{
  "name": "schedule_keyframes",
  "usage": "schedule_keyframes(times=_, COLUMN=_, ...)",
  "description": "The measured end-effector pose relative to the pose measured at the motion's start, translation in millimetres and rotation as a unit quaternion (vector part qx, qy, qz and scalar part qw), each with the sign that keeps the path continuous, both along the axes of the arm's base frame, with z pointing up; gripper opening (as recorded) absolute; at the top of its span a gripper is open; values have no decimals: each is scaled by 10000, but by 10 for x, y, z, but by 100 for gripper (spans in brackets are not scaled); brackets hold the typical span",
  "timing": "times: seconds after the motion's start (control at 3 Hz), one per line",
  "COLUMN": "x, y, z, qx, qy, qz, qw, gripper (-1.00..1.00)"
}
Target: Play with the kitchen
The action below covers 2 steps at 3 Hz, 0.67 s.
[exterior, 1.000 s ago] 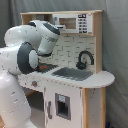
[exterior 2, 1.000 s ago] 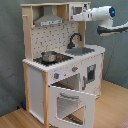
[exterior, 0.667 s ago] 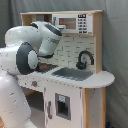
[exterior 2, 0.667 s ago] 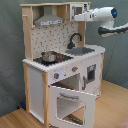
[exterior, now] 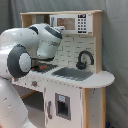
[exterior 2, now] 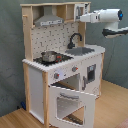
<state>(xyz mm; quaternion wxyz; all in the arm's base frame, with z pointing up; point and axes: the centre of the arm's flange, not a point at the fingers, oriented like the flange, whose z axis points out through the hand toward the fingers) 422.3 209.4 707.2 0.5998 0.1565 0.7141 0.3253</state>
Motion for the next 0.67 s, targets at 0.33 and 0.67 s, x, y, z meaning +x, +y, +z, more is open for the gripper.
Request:
schedule_keyframes(times=0.33, x=-56, y=26, z=17, qx=34, qy=-48, qz=107, qw=9999, gripper=-100)
schedule_keyframes(times=0.67, x=-69, y=41, z=23, qx=35, qy=-55, qz=122, qw=9999, gripper=100)
